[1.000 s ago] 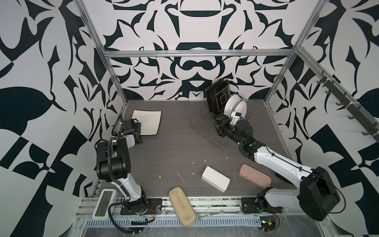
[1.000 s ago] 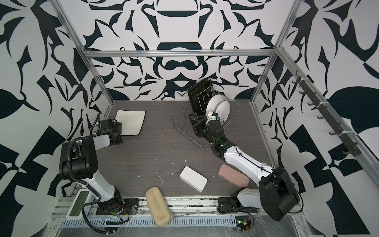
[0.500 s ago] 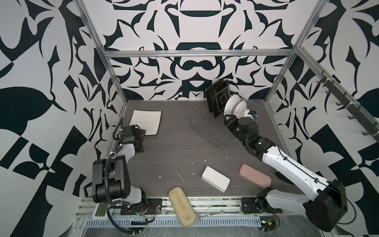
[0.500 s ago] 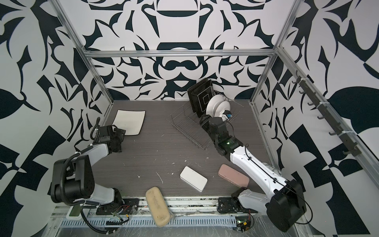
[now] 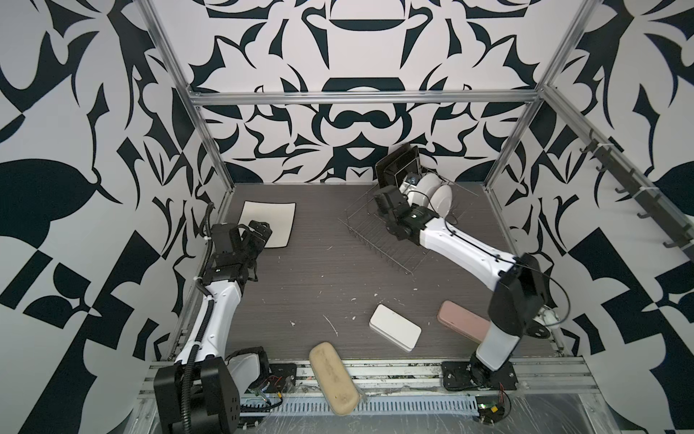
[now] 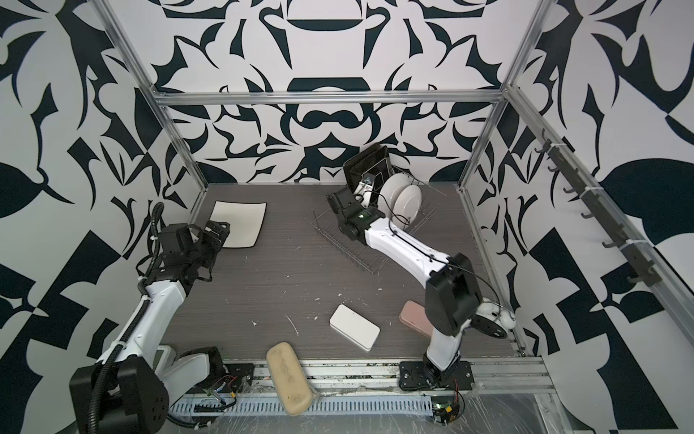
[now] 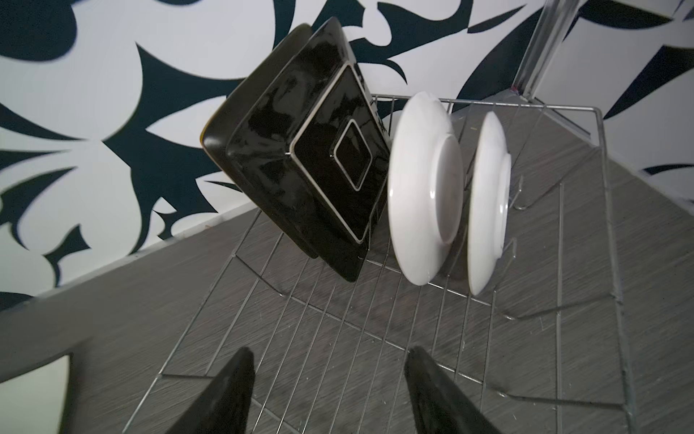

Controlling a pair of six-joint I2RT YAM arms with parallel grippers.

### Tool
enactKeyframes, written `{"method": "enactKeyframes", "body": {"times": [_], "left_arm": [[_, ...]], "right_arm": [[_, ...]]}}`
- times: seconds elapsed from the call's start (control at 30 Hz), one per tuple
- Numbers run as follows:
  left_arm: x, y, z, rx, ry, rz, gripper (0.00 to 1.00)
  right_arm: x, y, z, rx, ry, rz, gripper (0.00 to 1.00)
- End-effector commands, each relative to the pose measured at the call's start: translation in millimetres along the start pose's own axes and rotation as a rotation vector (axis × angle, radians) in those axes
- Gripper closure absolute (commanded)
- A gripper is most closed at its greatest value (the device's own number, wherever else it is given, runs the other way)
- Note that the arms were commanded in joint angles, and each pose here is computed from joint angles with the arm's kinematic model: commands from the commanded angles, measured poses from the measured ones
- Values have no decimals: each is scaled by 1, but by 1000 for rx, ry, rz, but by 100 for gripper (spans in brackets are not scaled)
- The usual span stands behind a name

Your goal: Unload the plates from the dish rack

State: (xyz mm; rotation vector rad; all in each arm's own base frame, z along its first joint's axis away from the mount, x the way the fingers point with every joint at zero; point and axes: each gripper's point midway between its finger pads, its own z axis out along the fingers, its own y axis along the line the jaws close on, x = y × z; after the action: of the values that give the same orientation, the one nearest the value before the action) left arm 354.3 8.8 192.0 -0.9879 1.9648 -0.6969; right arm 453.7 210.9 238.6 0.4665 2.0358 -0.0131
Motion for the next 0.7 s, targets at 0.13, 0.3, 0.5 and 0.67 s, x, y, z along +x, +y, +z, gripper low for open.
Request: {"method": "enactKeyframes", "body": {"times": [0.13, 0.3, 0.5, 0.67], "left_arm": [[12, -8, -9, 20, 71, 27, 0], [14, -9, -9, 31, 82, 15, 1], [16, -12, -8, 39, 100, 26, 1], [17, -14, -9, 47, 111, 31, 0]], "right_arm": [[-16, 23, 19, 181, -77, -253, 27], [-25, 35, 34, 266, -143, -340, 25], [-37, 39, 44, 375, -237, -404, 26], [-43, 49, 53, 419, -316, -439, 26]]}}
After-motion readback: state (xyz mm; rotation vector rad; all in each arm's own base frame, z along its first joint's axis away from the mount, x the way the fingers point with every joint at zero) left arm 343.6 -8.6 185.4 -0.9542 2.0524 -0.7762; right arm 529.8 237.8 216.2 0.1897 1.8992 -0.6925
